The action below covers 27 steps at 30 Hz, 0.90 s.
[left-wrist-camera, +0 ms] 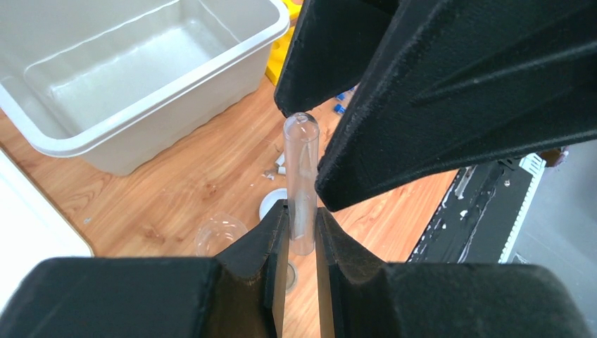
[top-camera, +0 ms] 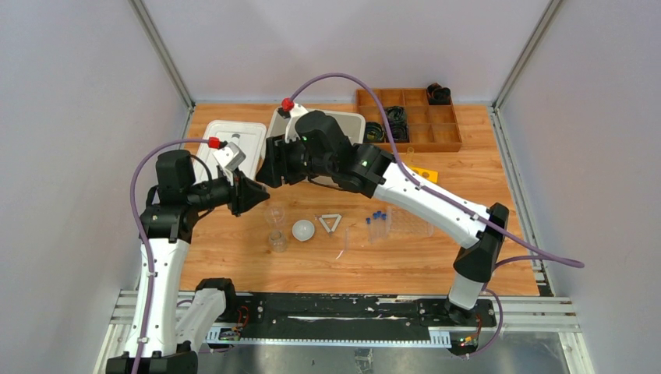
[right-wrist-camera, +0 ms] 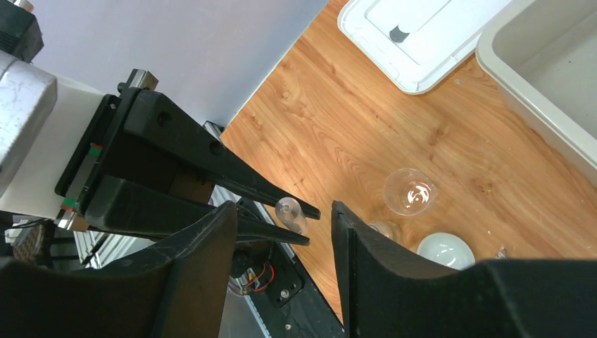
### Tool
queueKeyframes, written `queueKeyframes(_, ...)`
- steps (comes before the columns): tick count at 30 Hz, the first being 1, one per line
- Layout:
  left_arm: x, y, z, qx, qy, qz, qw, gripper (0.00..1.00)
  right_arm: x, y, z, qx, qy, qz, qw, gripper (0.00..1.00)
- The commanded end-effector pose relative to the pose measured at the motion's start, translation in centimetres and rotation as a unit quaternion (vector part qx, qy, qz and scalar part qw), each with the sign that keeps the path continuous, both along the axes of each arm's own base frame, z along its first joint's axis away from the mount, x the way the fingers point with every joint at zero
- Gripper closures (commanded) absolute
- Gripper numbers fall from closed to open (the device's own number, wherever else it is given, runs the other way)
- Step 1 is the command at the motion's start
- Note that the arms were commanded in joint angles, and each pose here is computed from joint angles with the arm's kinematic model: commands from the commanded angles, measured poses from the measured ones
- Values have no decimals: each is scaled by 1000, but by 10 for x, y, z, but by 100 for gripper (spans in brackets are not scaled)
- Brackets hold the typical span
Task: Organize the chemistry lab equipment
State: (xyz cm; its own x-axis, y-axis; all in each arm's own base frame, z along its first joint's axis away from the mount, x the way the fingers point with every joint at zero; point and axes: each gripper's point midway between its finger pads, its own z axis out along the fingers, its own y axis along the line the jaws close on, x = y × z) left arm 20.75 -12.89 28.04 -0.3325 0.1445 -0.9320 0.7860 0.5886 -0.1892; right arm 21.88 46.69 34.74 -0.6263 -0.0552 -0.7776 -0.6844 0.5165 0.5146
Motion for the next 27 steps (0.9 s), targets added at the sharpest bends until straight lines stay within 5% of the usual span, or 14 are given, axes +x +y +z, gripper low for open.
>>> queueKeyframes(1, -2, 0, -3, 7, -7, -6, 1000, 100, 0, 3, 3, -7, -4, 18, 1000, 47)
queueKeyframes(9, -3, 1, -7, 13, -6, -6, 1000, 100, 3, 11, -14, -33, 6, 26, 999, 59)
queueKeyframes(16, 0, 4, -12, 18, 3, 1, 1000, 100, 7, 1, -15, -41, -1, 20, 999, 92)
queueKeyframes(17, 1, 5, -13, 20, 5, 5, 1000, 88, 9, -3, -14, -44, -3, 17, 999, 97)
queueKeyframes(20, 4, 7, -16, 21, 17, 17, 999, 23, 15, -20, -14, -53, -10, 3, 999, 100)
queueKeyframes(21, 4, 7, -16, 20, 19, 20, 999, 9, 20, -29, -14, -58, -14, -7, 998, 100)
queueKeyframes(22, 5, 8, -16, 20, 22, 23, 999, 1, 25, -40, -16, -67, -20, -19, 997, 100)
queueKeyframes(27, 10, 13, -15, 27, 24, 44, 998, 0, 61, -120, -33, -124, -56, -117, 984, 100)
